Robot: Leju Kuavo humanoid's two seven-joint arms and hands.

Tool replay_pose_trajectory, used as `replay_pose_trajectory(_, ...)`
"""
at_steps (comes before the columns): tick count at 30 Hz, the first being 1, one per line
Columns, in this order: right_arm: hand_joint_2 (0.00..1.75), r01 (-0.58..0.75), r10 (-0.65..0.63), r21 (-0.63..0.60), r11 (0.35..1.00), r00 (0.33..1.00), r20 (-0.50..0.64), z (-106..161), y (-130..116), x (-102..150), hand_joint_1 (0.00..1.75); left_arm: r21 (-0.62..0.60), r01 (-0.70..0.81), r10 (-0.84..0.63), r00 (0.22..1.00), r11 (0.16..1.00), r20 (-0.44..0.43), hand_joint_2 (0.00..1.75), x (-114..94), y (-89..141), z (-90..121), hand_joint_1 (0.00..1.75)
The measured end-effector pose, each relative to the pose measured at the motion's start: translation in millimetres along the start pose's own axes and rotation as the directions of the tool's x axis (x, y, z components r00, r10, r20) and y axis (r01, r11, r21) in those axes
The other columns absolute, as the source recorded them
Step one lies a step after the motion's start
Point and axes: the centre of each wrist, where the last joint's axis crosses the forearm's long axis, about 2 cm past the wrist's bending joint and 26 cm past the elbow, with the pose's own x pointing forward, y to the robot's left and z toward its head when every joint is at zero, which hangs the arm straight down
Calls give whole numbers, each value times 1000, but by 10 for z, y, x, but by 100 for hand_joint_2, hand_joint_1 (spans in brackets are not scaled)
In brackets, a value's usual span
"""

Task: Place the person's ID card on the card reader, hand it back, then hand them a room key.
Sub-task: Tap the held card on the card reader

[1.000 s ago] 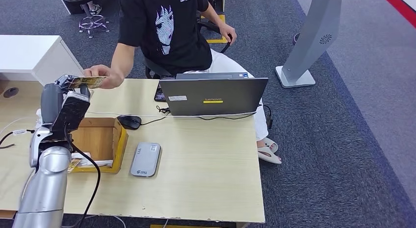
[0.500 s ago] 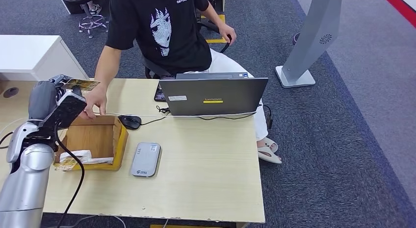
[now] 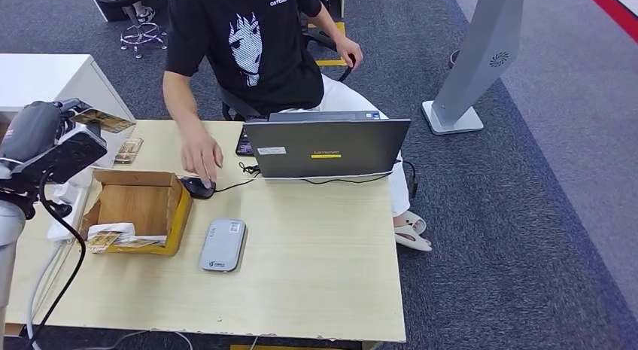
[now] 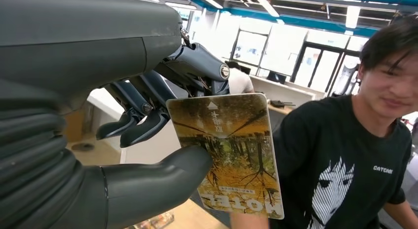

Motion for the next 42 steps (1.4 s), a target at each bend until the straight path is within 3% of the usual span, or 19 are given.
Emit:
replay_pose_trajectory(7,175,2,-2,1,1000,1000,-1,0,-1,-2,0,-13,30,-29,999,999,18,175,-8,122,14,175)
replay_pose_trajectory(15,175,26,-26,-4,1000,1000,-13,-4,-9,-24,0,-168,71,-59,996,983,71,175,135,101,16,175)
replay_pose_trajectory(27,175,58,-58,0,998,998,-33,9,24,-56,0,-284,160,-120,981,945,154,175,335,-206,78,175)
replay_pose_trajectory(42,175,68,-68,3,998,997,-41,20,53,-72,0,-438,162,-82,977,884,194,175,322,-787,480,175)
